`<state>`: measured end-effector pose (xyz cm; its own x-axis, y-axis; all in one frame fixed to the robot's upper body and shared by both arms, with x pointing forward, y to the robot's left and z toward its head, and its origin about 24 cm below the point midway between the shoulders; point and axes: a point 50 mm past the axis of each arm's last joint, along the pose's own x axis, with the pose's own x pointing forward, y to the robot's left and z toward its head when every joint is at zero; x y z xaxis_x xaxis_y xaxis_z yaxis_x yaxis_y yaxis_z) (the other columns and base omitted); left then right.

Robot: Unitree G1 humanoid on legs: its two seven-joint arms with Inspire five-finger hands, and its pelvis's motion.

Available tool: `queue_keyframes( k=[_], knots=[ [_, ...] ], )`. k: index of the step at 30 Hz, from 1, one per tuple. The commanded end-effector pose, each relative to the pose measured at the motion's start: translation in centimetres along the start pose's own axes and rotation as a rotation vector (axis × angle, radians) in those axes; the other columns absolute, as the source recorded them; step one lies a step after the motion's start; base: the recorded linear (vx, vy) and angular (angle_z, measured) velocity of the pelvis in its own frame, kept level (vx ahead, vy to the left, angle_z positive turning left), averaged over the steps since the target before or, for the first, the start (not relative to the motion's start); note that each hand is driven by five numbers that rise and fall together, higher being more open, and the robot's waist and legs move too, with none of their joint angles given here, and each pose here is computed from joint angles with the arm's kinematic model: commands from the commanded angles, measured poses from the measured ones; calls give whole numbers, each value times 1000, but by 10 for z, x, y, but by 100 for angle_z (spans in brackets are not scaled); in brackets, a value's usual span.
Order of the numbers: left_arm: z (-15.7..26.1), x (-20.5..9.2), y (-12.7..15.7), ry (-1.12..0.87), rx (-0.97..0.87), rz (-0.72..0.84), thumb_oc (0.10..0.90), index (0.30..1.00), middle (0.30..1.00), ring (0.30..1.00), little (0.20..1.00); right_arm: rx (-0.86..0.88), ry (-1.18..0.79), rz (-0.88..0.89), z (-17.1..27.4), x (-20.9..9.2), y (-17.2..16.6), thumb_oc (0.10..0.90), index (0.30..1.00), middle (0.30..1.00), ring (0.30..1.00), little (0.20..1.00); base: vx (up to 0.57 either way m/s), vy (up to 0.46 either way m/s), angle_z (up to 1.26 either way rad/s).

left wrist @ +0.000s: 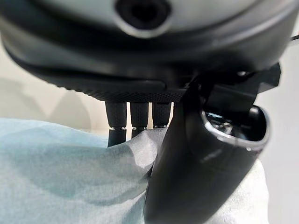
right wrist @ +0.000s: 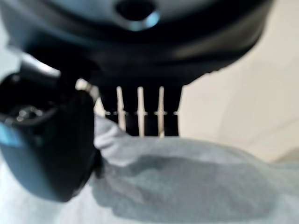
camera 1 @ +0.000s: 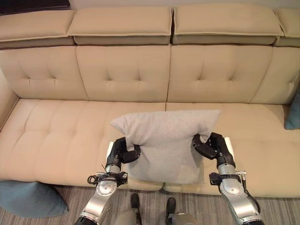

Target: Pick up all the scattered cushions and arrange them neatly on the sofa.

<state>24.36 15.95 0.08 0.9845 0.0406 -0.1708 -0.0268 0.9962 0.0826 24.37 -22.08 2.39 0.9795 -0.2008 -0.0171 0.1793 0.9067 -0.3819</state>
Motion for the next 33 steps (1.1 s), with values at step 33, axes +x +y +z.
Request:
queue_keyframes(
  k=[33],
  knots=[
    [356, 64, -23, -1088, 119, 190, 400, 300, 300, 300, 300, 51, -960, -395, 341, 96, -34, 400, 300, 300, 300, 300, 0, 19, -7]
  ],
)
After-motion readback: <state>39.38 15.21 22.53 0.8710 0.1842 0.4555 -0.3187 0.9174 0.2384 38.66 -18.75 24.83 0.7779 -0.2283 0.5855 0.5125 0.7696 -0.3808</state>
